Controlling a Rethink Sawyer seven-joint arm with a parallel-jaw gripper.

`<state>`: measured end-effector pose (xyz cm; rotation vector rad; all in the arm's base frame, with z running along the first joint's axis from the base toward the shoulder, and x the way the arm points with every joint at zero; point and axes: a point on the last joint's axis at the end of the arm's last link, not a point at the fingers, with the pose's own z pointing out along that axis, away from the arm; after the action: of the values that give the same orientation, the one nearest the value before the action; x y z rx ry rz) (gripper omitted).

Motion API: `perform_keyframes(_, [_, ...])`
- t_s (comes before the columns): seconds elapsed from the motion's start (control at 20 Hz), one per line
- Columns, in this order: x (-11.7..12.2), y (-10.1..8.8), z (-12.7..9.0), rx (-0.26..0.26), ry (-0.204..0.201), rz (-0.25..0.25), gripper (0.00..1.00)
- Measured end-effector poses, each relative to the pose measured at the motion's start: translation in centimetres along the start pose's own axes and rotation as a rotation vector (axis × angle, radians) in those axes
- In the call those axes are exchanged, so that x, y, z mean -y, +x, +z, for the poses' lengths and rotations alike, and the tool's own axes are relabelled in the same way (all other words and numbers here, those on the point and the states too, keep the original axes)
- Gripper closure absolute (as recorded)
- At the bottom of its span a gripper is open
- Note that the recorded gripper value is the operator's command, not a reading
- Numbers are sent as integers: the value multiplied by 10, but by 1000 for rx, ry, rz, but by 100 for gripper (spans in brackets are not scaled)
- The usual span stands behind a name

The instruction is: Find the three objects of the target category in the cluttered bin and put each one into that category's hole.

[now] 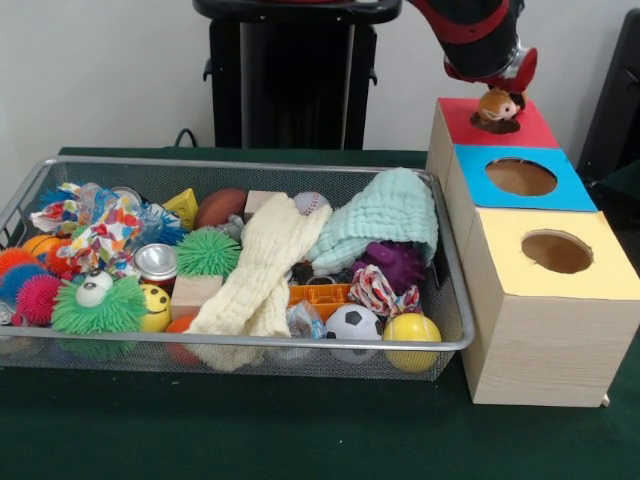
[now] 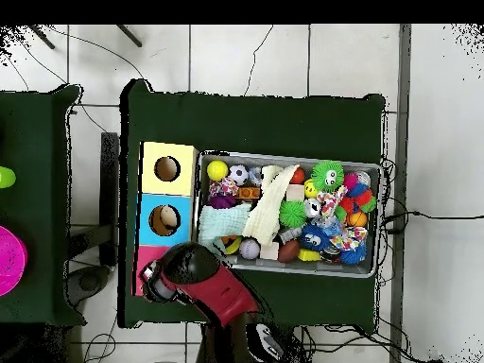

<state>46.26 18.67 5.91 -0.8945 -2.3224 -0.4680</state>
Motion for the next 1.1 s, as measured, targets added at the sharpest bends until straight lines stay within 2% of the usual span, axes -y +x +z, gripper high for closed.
perform_keyframes(0.3, [-2,1,0,18,23,-32,100])
perform_keyframes(0.5, [-9,5,0,49,75,-108,100])
perform_keyframes(0.7, [-12,6,-1,60,100,-153,100])
perform_keyframes(1.1, [-14,6,-1,68,123,-197,100])
